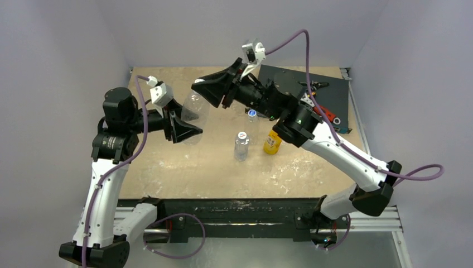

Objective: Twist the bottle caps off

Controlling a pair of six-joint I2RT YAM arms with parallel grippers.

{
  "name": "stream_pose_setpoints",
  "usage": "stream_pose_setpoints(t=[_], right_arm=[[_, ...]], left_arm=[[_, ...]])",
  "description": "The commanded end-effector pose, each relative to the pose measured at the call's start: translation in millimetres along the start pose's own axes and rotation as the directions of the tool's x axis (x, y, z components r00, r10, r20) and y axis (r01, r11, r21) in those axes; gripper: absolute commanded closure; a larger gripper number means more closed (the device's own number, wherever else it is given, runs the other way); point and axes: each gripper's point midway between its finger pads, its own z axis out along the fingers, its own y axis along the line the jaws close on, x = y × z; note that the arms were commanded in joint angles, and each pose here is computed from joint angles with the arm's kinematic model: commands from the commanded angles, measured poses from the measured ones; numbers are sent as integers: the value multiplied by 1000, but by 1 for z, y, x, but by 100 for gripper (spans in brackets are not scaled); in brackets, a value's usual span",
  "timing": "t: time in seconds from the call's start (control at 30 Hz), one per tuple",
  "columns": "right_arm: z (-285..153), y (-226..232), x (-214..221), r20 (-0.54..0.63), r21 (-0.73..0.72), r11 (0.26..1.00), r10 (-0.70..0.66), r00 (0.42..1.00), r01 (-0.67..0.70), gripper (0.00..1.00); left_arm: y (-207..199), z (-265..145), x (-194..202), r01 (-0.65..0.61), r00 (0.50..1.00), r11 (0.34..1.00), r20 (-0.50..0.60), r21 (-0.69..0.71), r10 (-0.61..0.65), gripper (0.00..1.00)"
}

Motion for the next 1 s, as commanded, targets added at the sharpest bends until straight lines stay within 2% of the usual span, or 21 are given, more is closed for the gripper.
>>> stream_pose_setpoints(t=[0.0,0.33,0.43,0.53,0.57,0.6,0.63,0.67,0.7,0.83,0.97], right_arm=[[-39,67,-17,24,-382,920,-83,996,86,100],[-80,94,-7,24,-650,749,-148,989,127,100],[-76,90,-6,-7,-660,744,-148,989,107,100],[-61,76,-9,-17,-581,808,-137,990,101,98],[-51,64,-14,-9,-506,857,-121,993,100,81],[-43,52,-19,2,-428,899,-104,995,95,59],[-36,39,-24,15,-347,933,-92,996,91,42],[-32,29,-29,30,-279,956,-82,996,87,26],[-29,19,-33,46,-212,974,-67,997,75,16],[-19,-18,-40,107,72,997,-15,994,7,13],[-7,-31,-28,98,253,967,14,995,-39,18]], left_arm=[[-47,-7,-34,-13,998,974,67,227,-3,87],[-77,-18,-35,1,998,929,51,371,-21,87],[-79,-19,-35,3,999,927,49,376,-23,88],[-72,-16,-33,1,998,938,52,346,-20,89],[-68,-14,-31,-4,998,946,54,325,-14,89],[-61,-12,-29,-15,998,956,56,292,-1,89],[-53,-10,-26,-28,998,970,54,243,15,89],[-43,-8,-23,-39,998,982,49,185,31,89],[-31,-7,-21,-77,996,989,49,124,71,90],[17,-8,-15,-165,985,976,28,-140,171,93],[50,-20,-12,-237,968,912,-2,-335,251,97]])
